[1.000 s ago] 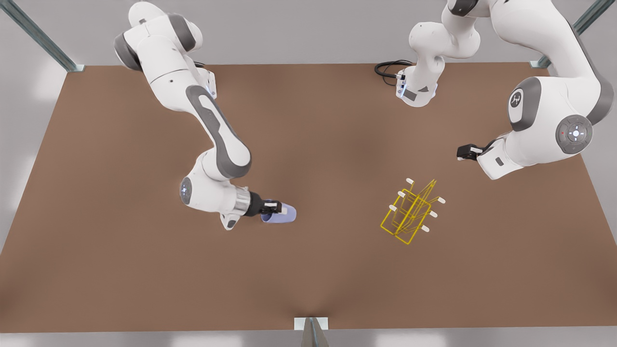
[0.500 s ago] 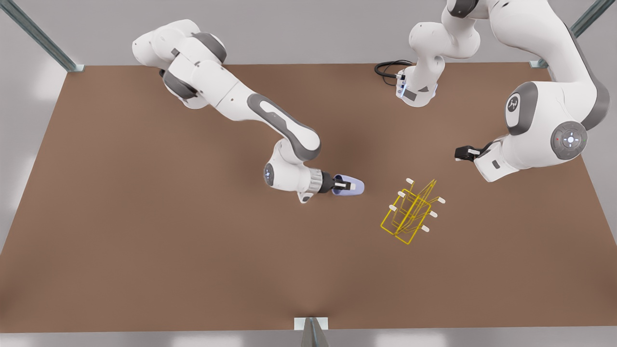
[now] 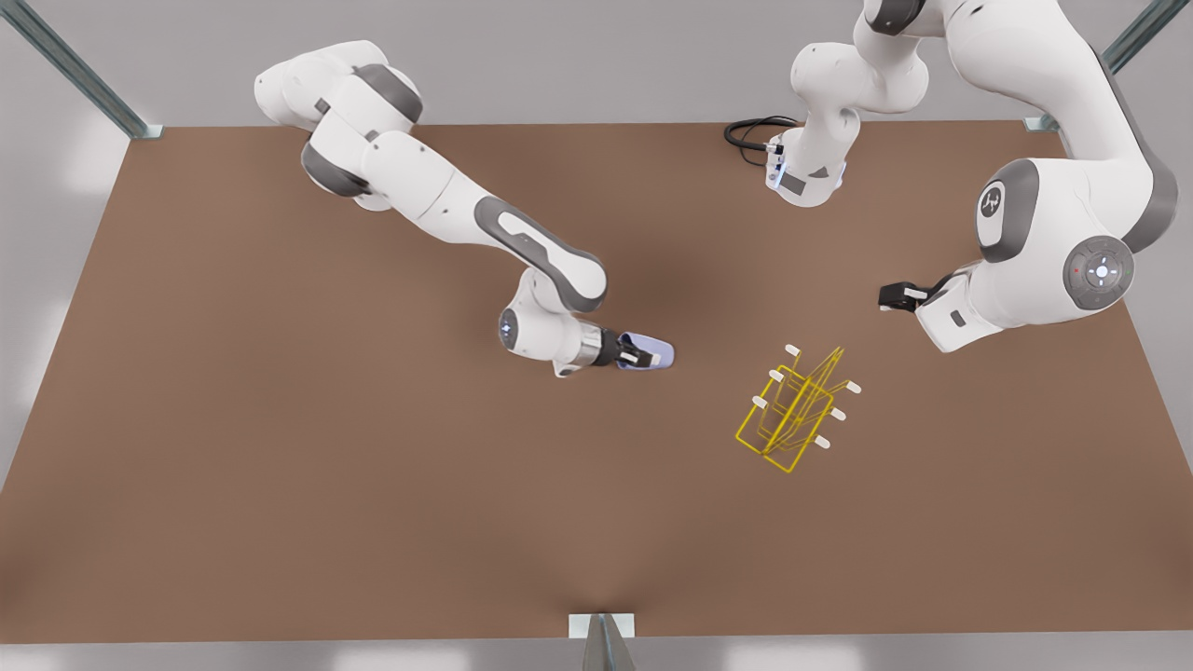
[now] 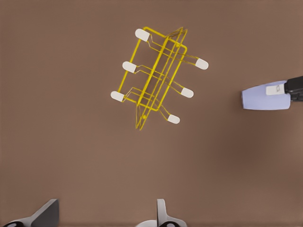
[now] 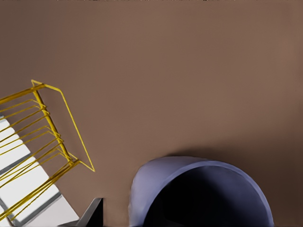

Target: Place the cup on the cup holder

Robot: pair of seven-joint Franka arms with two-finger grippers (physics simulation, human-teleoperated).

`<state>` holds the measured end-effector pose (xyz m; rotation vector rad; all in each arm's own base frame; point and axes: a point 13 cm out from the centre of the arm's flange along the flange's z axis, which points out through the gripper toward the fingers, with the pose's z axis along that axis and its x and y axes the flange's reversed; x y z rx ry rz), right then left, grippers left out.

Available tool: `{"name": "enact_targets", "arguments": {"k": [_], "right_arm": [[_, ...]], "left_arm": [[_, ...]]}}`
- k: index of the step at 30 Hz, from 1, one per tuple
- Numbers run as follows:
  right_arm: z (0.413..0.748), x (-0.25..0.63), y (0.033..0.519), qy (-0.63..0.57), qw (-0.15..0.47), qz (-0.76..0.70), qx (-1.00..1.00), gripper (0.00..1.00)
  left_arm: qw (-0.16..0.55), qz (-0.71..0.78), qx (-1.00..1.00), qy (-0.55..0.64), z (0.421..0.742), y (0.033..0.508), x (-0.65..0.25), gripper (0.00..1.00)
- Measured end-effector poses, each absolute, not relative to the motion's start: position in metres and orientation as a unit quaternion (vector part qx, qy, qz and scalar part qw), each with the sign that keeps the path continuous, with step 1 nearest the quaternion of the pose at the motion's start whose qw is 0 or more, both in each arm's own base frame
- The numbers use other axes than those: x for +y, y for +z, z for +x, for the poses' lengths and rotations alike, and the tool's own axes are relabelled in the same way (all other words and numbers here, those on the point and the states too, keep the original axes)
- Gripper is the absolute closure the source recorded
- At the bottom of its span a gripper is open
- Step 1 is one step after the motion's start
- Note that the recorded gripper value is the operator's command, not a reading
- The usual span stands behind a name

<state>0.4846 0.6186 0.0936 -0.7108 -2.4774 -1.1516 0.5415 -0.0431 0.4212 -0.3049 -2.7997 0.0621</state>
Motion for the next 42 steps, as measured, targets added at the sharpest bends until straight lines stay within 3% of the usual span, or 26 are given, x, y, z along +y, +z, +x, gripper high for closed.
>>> {"name": "enact_targets", "arguments": {"k": [6, 12, 16, 18, 21, 23, 27, 32, 35, 42], "right_arm": [[0.461, 0.557, 0.064, -0.36, 0.167, -0.252, -0.883, 0.0], [0.465, 0.513, 0.062, -0.353, 0.158, -0.224, -0.895, 0.0], [0.524, 0.463, 0.108, -0.37, 0.117, -0.208, -0.898, 0.0], [0.582, 0.395, 0.142, -0.355, 0.072, -0.179, -0.915, 0.0], [0.676, 0.284, 0.259, -0.277, -0.03, -0.061, -0.958, 0.0], [0.696, 0.221, 0.34, -0.185, -0.076, 0.015, -0.98, 0.0], [0.668, 0.122, 0.411, -0.041, -0.067, 0.063, -0.995, 0.0], [0.633, 0.083, 0.422, 0.026, -0.012, 0.075, -0.997, 0.0], [0.592, 0.057, 0.412, 0.039, 0.011, 0.067, -0.997, 0.0], [0.595, 0.039, 0.408, 0.045, 0.01, 0.052, -0.998, 0.0]], "left_arm": [[0.162, -0.109, -0.981, 0.022, 0.541, 0.422, -0.045, 0.0], [0.166, -0.119, -0.979, 0.016, 0.539, 0.419, -0.068, 0.0], [0.188, -0.175, -0.966, -0.022, 0.518, 0.388, -0.19, 0.0], [0.193, -0.159, -0.968, -0.035, 0.514, 0.377, -0.209, 0.0], [0.194, -0.127, -0.971, -0.063, 0.513, 0.339, -0.264, 0.0], [0.181, -0.099, -0.976, -0.066, 0.515, 0.302, -0.311, 0.0], [0.146, -0.04, -0.987, -0.053, 0.526, 0.217, -0.377, 0.0], [0.114, 0.031, -0.992, -0.037, 0.552, 0.185, -0.372, 0.0], [0.111, 0.059, -0.991, -0.037, 0.553, 0.173, -0.361, 0.0], [0.142, 0.082, -0.985, -0.044, 0.521, 0.142, -0.336, 0.0]]}}
